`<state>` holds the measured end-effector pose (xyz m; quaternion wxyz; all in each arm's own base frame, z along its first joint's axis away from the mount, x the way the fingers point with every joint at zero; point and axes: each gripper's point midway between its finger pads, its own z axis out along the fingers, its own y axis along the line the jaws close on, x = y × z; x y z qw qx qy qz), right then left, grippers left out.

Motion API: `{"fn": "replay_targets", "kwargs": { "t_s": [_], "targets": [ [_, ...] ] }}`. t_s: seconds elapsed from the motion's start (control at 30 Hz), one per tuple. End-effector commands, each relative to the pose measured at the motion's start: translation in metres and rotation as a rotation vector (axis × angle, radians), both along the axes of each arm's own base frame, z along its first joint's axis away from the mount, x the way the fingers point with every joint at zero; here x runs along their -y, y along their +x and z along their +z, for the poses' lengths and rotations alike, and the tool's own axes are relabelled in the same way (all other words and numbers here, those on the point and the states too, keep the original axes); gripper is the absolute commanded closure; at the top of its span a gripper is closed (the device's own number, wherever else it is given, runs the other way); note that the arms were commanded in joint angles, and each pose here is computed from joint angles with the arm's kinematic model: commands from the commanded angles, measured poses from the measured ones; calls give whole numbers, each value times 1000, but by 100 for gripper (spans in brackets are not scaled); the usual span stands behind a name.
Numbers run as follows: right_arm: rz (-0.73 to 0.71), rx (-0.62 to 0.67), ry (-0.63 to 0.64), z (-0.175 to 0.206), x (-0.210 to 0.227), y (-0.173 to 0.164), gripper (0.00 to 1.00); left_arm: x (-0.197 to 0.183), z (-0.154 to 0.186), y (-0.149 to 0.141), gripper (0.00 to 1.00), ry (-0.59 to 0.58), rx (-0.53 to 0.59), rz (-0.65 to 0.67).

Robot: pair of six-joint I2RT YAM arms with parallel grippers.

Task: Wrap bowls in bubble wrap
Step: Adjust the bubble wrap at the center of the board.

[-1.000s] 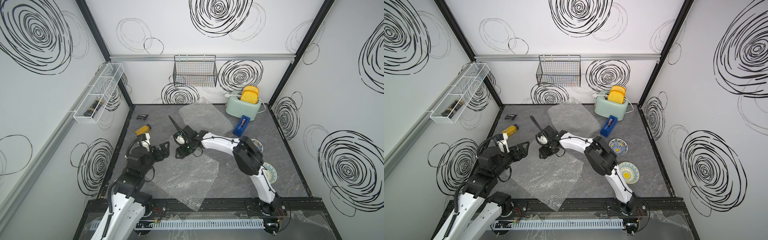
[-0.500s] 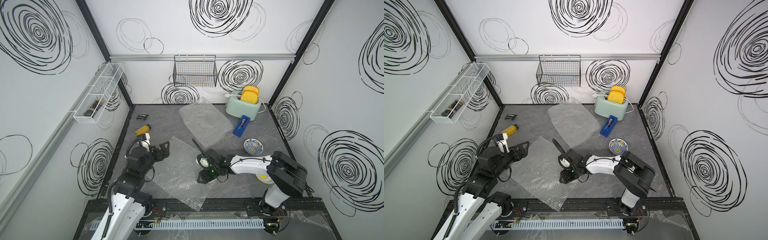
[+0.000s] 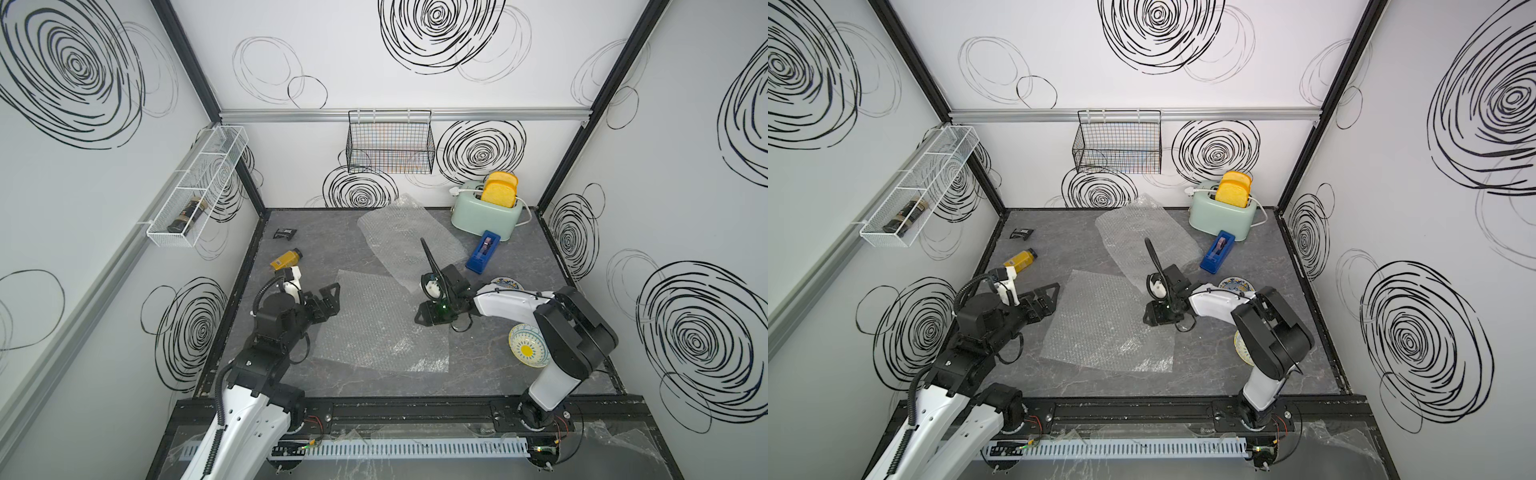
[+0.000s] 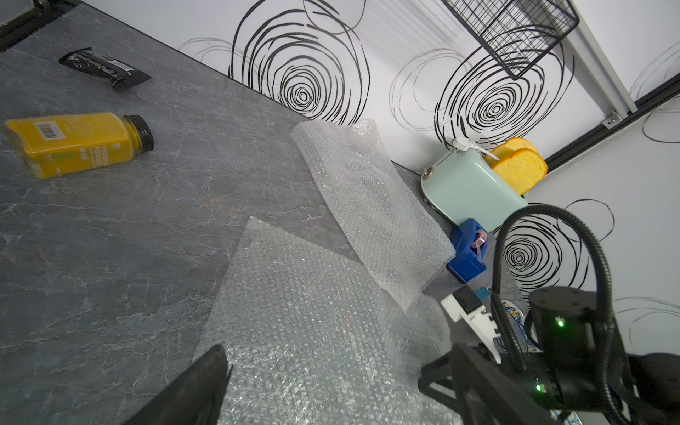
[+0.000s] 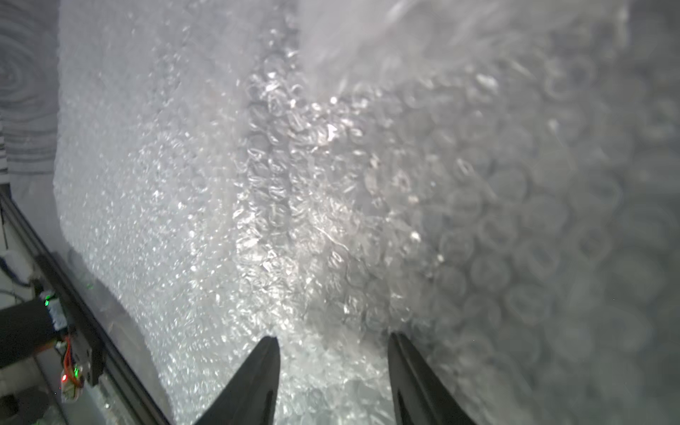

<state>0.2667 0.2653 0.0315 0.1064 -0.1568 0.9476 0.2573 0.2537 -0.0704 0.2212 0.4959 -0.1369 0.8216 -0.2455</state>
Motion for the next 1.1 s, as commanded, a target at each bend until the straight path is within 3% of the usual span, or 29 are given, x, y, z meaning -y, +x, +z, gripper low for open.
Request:
{"fn": "replay_targets", "kwargs": {
  "t_s": [0.0, 0.17, 0.37, 0.5, 0.8, 0.97, 1.07],
  "targets": [
    [2, 55, -72, 16, 12, 14, 42, 1, 14, 2, 4, -2, 42, 3],
    [86, 121, 52, 54, -17, -6, 38, 2, 14, 1, 3, 0, 42, 2],
    [133, 13, 19, 22, -24, -73, 44, 2, 16, 0, 3, -1, 48, 4],
    [124, -49, -41, -5, -12, -99, 46, 3, 16, 0, 3, -3, 50, 0],
    [-19, -29, -147, -16, 35, -85, 47, 4, 17, -1, 4, -5, 51, -8],
    [-47, 79, -58, 33, 28, -59, 42, 4, 17, -1, 4, -5, 51, -7],
    [-136, 162, -49, 65, 40, -30, 40, 4, 17, -1, 4, -5, 53, -7]
  ]
}}
